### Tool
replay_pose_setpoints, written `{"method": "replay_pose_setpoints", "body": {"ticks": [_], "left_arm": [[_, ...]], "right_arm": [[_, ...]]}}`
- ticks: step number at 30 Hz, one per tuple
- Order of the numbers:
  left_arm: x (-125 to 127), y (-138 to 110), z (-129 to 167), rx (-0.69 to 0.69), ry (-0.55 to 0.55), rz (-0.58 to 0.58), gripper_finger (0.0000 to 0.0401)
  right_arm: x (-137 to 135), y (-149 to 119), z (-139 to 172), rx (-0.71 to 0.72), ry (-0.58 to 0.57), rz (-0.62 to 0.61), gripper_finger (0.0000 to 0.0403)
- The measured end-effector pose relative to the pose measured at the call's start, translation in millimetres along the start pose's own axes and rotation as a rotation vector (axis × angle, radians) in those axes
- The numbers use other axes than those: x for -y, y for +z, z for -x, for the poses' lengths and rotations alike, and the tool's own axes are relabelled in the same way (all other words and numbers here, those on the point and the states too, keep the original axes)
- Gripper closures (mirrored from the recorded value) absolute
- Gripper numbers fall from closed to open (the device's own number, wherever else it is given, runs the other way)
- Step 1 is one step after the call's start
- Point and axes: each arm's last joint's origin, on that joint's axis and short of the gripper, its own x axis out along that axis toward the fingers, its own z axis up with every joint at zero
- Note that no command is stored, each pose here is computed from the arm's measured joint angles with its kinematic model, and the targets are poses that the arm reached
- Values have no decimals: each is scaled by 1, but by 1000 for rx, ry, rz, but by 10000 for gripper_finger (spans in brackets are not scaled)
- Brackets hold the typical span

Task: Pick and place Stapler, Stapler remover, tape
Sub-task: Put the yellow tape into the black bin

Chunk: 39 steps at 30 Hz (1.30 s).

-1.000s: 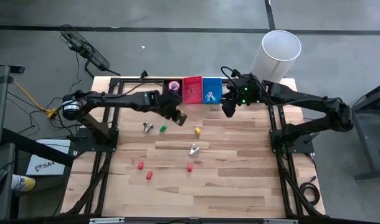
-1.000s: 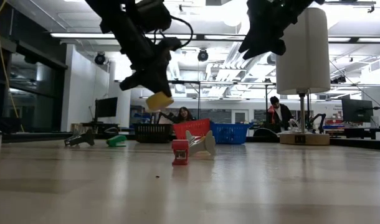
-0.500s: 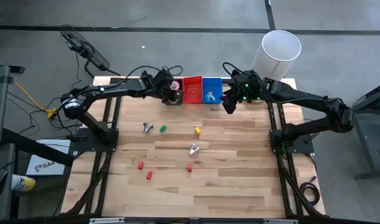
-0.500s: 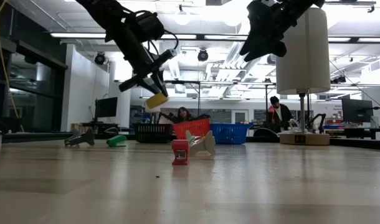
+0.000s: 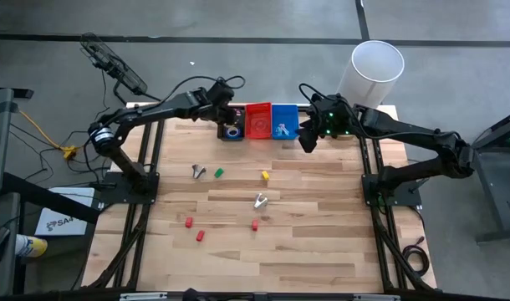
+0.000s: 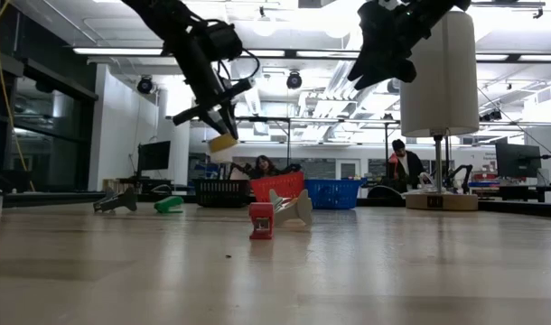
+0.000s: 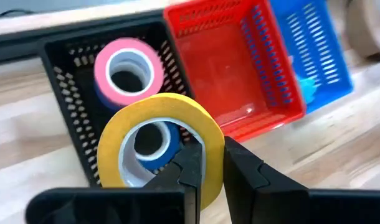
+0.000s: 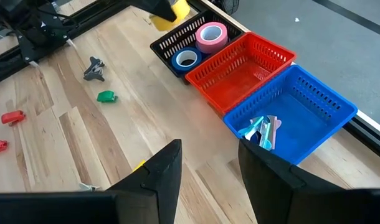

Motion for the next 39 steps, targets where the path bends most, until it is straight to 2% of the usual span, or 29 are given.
{"method": "replay_pose_setpoints", "body": {"ticks": [3,10,15,19,29,39], "left_arm": [[8,3,-8,-17,10,-32,368],[14,9,-25,-165,142,-122,368],[21,11,-40,-243,161,-176,368],[24,11,-53,-304,125,-171,368],[17,4,-77,-369,147,-183,368],[14,4,-83,-358,189,-190,368]], "right_arm": [[0,0,0,-2,-2,1,254],[1,-1,0,-7,-5,-2,253],[1,-1,0,-15,-7,-2,253],[1,-2,0,-22,-9,-2,254],[1,-4,0,-39,-2,-14,254],[2,-7,0,-76,-12,-14,254]]}}
